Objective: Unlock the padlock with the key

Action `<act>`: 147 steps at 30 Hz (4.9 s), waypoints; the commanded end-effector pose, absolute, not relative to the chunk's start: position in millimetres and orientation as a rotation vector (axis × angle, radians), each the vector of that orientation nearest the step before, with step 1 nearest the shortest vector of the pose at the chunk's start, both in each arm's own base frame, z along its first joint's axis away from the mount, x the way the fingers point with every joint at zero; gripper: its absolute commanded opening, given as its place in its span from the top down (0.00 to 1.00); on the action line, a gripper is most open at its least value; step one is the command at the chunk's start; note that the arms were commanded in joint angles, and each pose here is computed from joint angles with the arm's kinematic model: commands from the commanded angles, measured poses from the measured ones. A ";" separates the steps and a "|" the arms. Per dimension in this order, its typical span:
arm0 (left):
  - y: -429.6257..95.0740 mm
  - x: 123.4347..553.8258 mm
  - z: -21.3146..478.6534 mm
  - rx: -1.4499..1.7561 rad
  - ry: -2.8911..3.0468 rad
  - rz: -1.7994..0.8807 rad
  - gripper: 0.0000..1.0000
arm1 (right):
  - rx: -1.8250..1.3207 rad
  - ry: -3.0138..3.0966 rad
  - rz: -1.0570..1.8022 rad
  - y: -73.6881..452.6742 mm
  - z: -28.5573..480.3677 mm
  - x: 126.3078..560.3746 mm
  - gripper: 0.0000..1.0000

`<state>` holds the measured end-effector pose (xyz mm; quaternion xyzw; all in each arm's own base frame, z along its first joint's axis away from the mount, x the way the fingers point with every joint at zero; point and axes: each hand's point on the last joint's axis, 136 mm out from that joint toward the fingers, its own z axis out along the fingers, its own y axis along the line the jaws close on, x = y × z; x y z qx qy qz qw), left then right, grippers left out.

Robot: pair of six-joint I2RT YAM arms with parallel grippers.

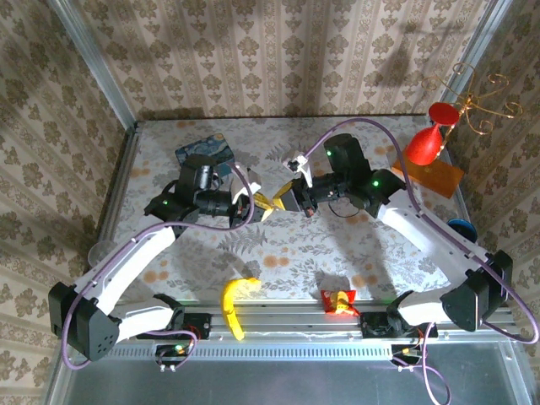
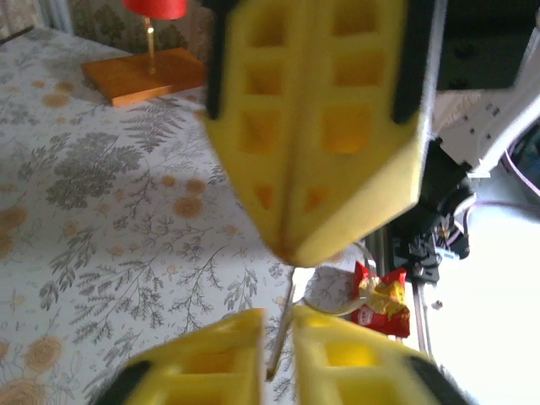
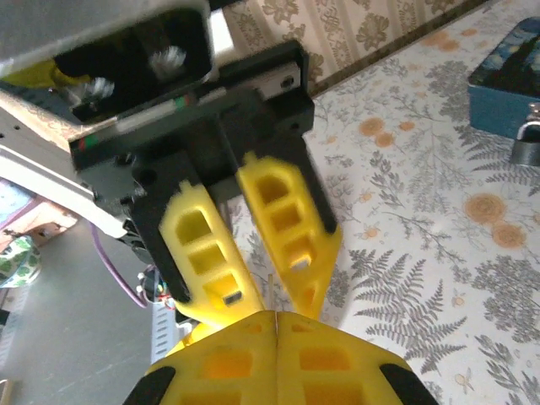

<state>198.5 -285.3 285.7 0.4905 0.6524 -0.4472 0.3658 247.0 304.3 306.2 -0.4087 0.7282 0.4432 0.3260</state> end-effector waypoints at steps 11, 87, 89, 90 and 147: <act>-250.3 248.6 333.4 0.693 1.795 -1.054 0.26 | -0.652 1.807 1.140 296.4 319.2 286.1 1.00; -265.0 210.9 394.4 0.889 1.594 -1.401 1.00 | -0.682 1.536 1.376 304.7 372.3 257.0 0.43; -264.9 208.5 396.9 0.897 1.584 -1.410 1.00 | -0.708 1.486 1.401 305.1 377.3 249.2 0.42; -264.8 208.2 397.3 0.896 1.582 -1.411 1.00 | -0.721 1.470 1.411 305.9 379.0 245.8 0.41; -152.3 340.6 329.9 0.123 1.960 -0.683 0.00 | -0.326 1.849 1.092 280.6 318.8 310.9 1.00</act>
